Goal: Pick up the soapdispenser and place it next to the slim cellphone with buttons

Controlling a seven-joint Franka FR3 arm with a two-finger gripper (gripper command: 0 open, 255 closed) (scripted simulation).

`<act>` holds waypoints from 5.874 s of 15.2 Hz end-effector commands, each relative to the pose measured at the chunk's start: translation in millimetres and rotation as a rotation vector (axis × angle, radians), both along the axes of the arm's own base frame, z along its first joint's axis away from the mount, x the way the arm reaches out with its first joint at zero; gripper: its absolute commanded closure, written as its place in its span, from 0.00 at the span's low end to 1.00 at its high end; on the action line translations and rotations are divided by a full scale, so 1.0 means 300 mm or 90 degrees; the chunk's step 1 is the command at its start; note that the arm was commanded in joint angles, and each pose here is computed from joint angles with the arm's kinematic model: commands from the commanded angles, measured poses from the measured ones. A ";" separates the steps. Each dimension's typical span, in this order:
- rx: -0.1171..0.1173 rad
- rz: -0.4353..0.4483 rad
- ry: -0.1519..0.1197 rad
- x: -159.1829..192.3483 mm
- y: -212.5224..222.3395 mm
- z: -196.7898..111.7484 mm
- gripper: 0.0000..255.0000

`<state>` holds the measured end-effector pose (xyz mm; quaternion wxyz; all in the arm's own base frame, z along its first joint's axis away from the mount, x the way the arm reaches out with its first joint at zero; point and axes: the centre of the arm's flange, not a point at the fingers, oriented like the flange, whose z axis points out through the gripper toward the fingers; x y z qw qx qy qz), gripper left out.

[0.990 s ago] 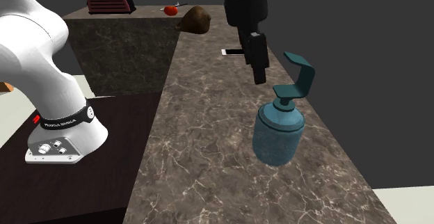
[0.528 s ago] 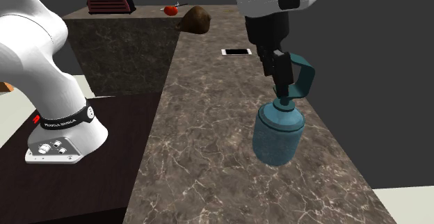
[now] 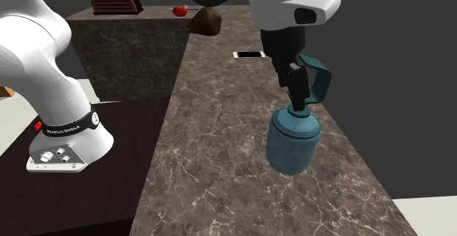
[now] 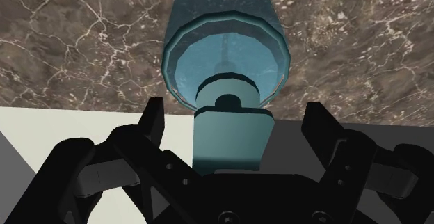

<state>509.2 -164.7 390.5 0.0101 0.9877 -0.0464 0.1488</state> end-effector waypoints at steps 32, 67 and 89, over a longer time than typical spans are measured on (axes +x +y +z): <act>0.000 0.000 0.000 0.000 0.000 0.334 1.00; 0.000 0.000 0.000 0.000 0.000 0.950 1.00; 0.000 0.000 0.000 -0.010 0.122 1.222 1.00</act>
